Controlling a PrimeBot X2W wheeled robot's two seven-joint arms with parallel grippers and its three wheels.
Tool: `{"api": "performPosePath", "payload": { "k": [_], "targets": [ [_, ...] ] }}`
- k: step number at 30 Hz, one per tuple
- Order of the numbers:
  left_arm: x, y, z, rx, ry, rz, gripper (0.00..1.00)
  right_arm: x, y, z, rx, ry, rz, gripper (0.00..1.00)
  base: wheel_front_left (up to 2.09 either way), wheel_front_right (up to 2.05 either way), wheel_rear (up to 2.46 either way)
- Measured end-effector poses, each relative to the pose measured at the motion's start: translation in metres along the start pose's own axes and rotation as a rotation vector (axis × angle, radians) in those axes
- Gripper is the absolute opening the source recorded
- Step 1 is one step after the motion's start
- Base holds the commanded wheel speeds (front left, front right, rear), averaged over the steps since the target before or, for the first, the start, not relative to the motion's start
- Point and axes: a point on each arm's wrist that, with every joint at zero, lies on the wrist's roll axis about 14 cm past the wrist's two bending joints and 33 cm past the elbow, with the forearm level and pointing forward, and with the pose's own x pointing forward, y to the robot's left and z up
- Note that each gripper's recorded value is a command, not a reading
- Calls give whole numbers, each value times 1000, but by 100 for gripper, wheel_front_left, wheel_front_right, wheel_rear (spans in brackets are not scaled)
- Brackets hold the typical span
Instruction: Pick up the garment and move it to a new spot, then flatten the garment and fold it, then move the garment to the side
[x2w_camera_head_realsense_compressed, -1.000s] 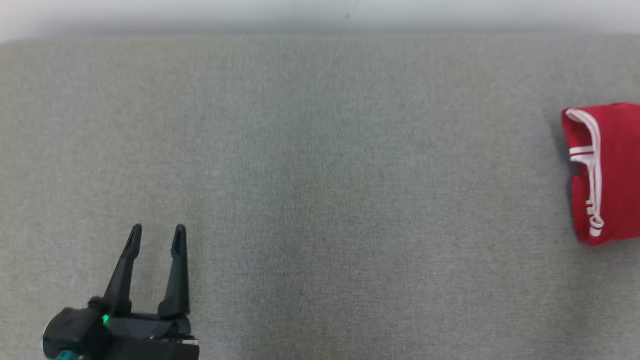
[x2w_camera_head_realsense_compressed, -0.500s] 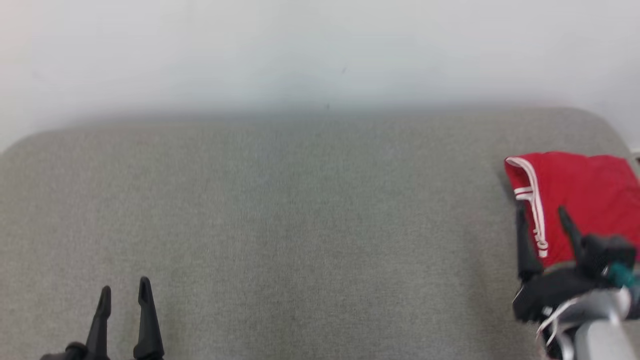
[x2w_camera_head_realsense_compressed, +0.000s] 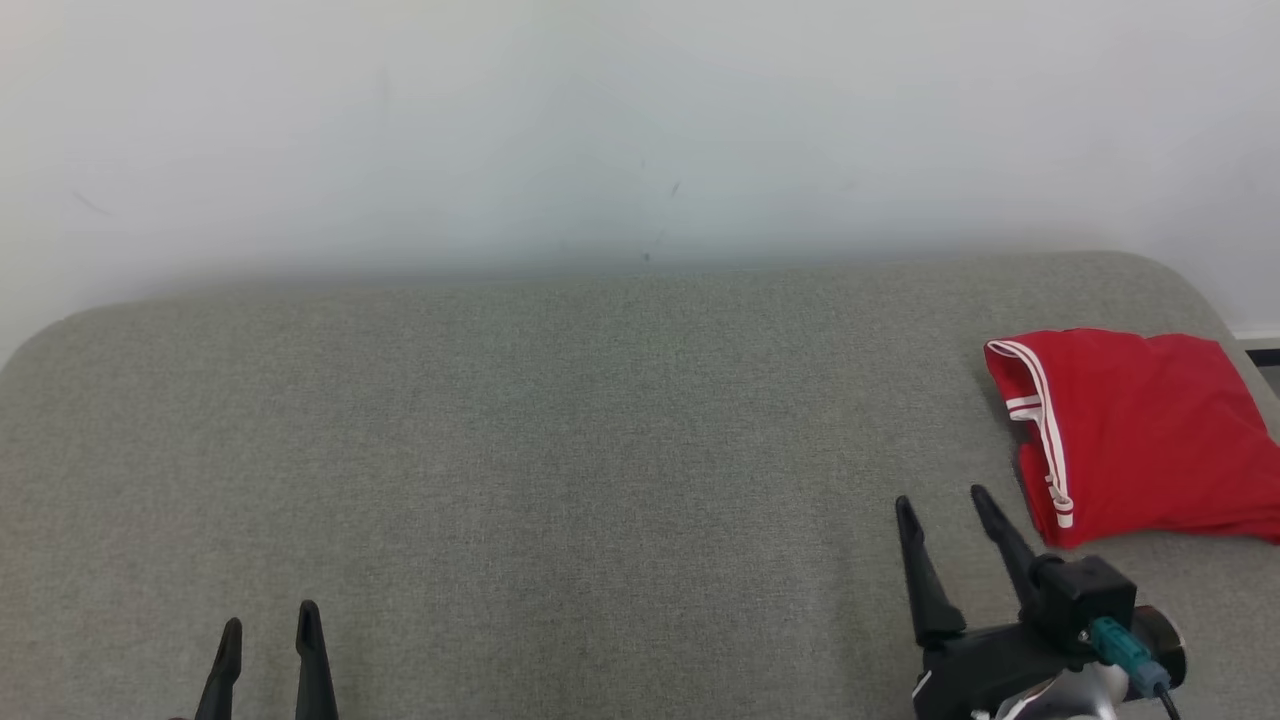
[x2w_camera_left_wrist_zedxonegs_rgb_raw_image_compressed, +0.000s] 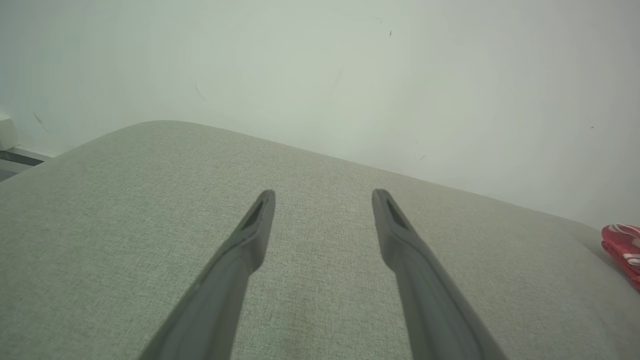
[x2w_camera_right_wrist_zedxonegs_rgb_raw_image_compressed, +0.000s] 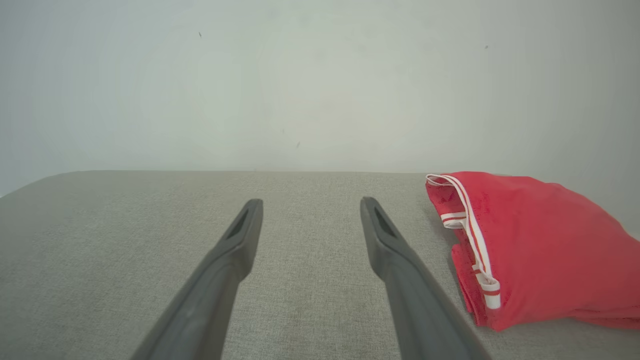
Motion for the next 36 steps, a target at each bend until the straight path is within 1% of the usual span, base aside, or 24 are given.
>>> {"api": "performPosePath", "payload": {
  "k": [3, 9, 21, 35, 36],
  "targets": [
    [-3, 4, -6, 1, 18, 12, 100, -3, 11, -7, 33, 14, 27, 100, 0, 0, 0],
    [-5, 9, -8, 0, 25, 28, 100, -2, 15, -13, 45, 26, 39, 100, 0, 0, 0],
    [-3, 9, -6, -2, 19, 28, 100, -3, 8, -13, 51, 23, 16, 100, 0, 0, 0],
    [-4, 13, -7, 0, 22, 38, 100, -1, 9, -14, 64, 18, 18, 100, 0, 0, 0],
    [-5, 13, -10, -2, 32, 40, 0, -3, 8, -18, 65, 30, 17, 0, 0, 0, 0]
  ]
}}
